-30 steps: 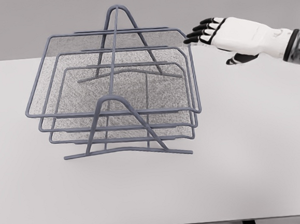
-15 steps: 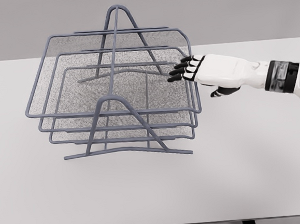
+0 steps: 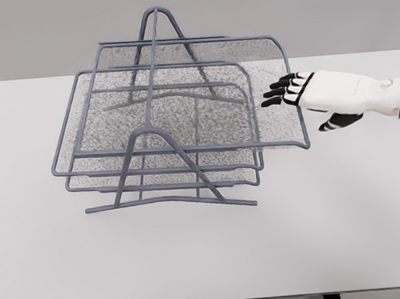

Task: Pull out the upper folder box with right arm

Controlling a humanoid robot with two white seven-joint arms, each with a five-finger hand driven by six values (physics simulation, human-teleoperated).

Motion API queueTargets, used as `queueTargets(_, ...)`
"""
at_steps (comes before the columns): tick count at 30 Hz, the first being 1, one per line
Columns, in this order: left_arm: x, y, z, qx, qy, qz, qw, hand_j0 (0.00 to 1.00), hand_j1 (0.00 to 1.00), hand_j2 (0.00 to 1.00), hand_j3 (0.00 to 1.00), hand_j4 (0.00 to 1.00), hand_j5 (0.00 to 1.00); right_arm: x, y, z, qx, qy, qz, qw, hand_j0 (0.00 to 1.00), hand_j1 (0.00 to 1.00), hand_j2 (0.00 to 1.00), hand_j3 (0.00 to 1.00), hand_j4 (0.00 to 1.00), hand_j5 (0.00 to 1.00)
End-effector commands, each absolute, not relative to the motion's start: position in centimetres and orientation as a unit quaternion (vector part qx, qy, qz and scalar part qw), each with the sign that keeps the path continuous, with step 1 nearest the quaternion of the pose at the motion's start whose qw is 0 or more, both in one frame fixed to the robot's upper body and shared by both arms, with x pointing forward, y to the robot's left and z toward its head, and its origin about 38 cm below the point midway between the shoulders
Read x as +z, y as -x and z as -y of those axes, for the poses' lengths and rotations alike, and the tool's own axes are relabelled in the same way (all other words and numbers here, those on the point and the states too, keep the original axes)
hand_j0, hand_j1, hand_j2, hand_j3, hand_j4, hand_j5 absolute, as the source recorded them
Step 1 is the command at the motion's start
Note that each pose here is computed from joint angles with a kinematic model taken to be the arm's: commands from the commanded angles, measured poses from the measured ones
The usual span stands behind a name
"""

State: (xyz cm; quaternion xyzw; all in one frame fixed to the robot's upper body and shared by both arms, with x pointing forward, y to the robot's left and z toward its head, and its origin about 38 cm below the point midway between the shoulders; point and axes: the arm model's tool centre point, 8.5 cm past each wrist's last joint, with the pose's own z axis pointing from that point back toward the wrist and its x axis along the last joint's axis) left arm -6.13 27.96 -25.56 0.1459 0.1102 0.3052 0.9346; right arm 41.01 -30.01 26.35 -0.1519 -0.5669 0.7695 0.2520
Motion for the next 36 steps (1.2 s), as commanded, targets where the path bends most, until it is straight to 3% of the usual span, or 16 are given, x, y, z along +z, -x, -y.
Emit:
queueTargets(1,-25.6,6.2,-28.0,0.305,-0.146,-0.110,0.935,1.00,1.00,1.00,1.00,1.00,1.00,25.8,-41.7,32.8,0.796,0.206,0.507,0.260,1.00,1.00,1.00,1.00,1.00,1.00)
queueTargets(19,-25.6,6.2,-28.0,0.305,-0.146,-0.110,0.935,1.00,1.00,1.00,1.00,1.00,1.00,25.2,-38.9,45.3,0.762,0.266,0.443,0.391,1.00,1.00,1.00,1.00,1.00,1.00)
queueTargets(29,-25.6,6.1,-28.0,0.304,-0.146,-0.110,0.935,1.00,1.00,1.00,1.00,1.00,1.00,30.0,-38.1,50.3,0.732,0.308,0.437,0.422,1.00,1.00,1.00,1.00,1.00,1.00)
queueTargets(32,-25.6,6.2,-28.0,0.305,-0.146,-0.110,0.935,1.00,1.00,1.00,1.00,1.00,1.00,32.6,-37.4,50.7,0.713,0.298,0.472,0.424,1.00,1.00,1.00,1.00,1.00,1.00)
queueTargets(36,-25.6,6.1,-28.0,0.304,-0.146,-0.110,0.935,1.00,1.00,1.00,1.00,1.00,1.00,36.4,-36.3,43.8,0.730,0.245,0.544,0.334,1.00,1.00,1.00,1.00,1.00,1.00)
